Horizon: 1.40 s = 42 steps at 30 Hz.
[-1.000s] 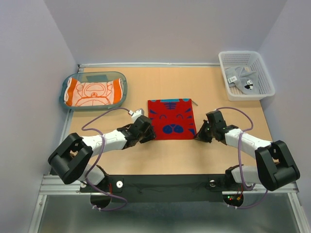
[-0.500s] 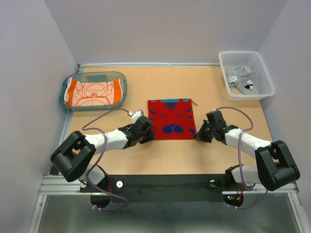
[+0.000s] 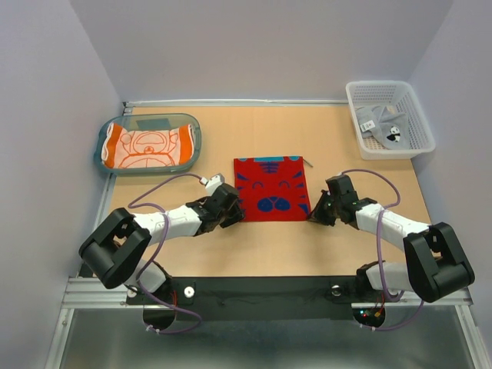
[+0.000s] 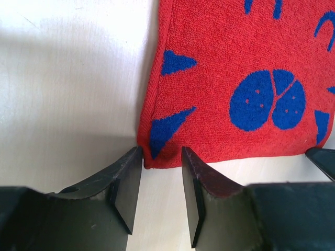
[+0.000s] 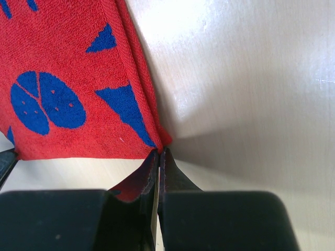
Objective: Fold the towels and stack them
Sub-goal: Fold the towel
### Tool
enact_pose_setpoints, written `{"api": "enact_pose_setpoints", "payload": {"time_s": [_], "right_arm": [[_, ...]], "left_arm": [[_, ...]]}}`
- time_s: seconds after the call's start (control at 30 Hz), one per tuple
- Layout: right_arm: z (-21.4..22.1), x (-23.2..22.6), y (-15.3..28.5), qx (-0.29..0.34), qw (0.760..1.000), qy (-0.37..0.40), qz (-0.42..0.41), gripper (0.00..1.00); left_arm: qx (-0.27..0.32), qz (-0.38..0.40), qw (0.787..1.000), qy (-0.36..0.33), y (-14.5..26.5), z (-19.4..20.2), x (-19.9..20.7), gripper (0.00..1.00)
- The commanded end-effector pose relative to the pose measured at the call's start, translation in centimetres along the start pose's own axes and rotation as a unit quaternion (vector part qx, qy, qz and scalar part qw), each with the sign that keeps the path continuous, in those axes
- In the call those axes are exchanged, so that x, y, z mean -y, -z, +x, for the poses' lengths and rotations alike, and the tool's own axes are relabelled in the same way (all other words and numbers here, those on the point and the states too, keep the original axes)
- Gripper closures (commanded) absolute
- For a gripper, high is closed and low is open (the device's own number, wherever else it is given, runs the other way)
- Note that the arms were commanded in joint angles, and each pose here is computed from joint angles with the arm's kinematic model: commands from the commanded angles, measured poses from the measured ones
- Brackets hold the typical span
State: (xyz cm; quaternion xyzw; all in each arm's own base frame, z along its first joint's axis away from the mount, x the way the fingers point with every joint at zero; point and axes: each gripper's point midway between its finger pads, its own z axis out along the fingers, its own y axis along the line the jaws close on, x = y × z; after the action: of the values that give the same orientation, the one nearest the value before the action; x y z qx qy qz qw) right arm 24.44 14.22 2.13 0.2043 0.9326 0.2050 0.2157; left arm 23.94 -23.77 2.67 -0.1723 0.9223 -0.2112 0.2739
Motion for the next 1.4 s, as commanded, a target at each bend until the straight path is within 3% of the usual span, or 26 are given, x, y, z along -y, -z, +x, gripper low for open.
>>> {"api": "enact_pose_setpoints", "payload": {"time_s": [0.0,0.1,0.27,0.47,0.7,0.97,1.23,1.37], "right_arm": [[-1.0,-0.7,0.3,0.021,1.0,0.006,-0.018,1.0],[-1.0,-0.7,0.4,0.022,1.0,0.007,-0.019,1.0],[-1.4,-1.2,0.6,0.029,0.999,0.012,-0.025,0.99],[-2.7,-2.3,1.7,0.053,0.998,0.022,-0.039,1.0],[-4.4,-3.6,3.3,0.072,0.996,0.03,-0.042,1.0],[-9.9,-7.5,5.5,0.125,0.989,0.062,-0.05,1.0],[-20.6,-12.6,7.6,0.21,0.972,0.079,-0.066,1.0],[-25.7,-15.3,6.5,0.233,0.966,0.093,-0.071,0.99]], "left_arm": [[-0.005,-0.046,0.999,0.001,-0.1,0.7,-2.9,0.52],[-0.006,-0.046,0.999,0.005,0.0,0.8,-3.0,0.62],[0.008,-0.036,0.999,0.001,0.3,-0.2,-2.2,0.88],[0.027,-0.034,0.999,-0.008,1.3,-1.8,-1.0,1.0],[0.067,-0.028,0.997,-0.023,3.5,-4.8,1.2,1.0],[0.093,-0.002,0.995,-0.028,4.5,-9.2,3.8,1.0],[0.137,0.043,0.989,-0.029,4.6,-19.0,8.1,1.0],[0.154,0.059,0.986,-0.038,4.1,-23.9,10.4,1.0]]}}
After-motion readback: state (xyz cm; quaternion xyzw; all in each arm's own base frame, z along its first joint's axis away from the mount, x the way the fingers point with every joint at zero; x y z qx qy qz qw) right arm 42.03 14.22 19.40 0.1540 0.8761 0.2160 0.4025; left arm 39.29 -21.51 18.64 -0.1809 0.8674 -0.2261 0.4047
